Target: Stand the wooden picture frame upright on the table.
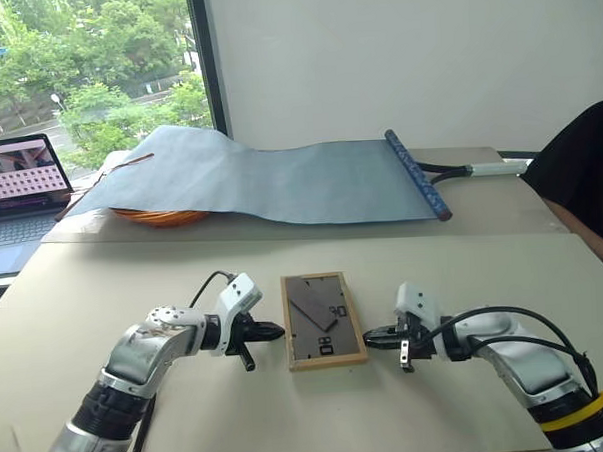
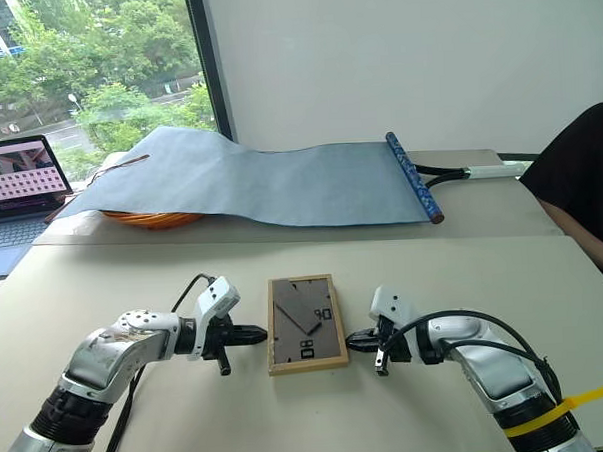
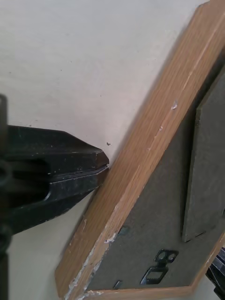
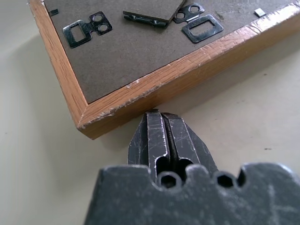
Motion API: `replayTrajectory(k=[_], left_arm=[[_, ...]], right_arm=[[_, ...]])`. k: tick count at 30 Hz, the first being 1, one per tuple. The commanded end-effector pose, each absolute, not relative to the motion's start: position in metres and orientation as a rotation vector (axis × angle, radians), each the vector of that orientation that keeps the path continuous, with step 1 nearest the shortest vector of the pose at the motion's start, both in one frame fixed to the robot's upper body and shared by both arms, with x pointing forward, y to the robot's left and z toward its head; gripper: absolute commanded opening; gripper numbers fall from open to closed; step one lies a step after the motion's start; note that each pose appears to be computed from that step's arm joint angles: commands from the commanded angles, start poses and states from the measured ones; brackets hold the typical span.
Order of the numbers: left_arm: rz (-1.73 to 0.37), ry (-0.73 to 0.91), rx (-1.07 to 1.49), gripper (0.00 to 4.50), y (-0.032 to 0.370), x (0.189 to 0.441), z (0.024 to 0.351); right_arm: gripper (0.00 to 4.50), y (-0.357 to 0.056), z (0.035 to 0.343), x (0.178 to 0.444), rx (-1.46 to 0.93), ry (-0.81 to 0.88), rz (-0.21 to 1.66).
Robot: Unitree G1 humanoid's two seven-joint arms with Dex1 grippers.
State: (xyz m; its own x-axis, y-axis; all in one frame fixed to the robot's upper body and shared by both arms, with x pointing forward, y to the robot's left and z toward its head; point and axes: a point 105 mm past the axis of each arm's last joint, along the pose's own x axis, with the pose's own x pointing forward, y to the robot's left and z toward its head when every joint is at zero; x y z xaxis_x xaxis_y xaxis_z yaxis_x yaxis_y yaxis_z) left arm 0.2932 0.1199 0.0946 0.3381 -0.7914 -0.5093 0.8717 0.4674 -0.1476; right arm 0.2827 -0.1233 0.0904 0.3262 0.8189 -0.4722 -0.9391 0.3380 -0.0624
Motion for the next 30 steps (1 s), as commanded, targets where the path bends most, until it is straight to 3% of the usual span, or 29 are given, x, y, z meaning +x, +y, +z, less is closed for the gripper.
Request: replayTrajectory(k=[1,8,15,17,20,23,30], left_arm=[[-1.080,0.591,0.167,0.00,0.133,0.288,0.092],[-1.008,0.657,0.130,0.00,0.151,0.288,0.087],[-0.807,0.545,-0.231,0.00,0.172,0.301,0.125],[-0.759,0.636,-0.272,0.00,0.176,0.293,0.119],[-0.974,0.738,-0.543,0.67,0.155,0.263,0.130],[-0.967,0.822,-0.594,1.60,0.152,0.259,0.118],[-0.935,0.996,-0.567,4.31,0.128,0.250,0.087]], right_arm=[[0.02,-0.112,0.105,0.276,-0.301,0.335,1.217],[0.02,-0.131,0.103,0.289,-0.386,0.367,1.146],[0.02,-0.158,0.121,0.304,-0.447,0.310,1.064],[0.02,-0.161,0.126,0.306,-0.476,0.281,1.059],[0.00,-0.154,0.135,0.308,-0.516,0.204,1.093],[0.00,-0.150,0.130,0.310,-0.587,0.178,1.120],[0.00,-0.145,0.100,0.311,-0.679,0.204,1.178]])
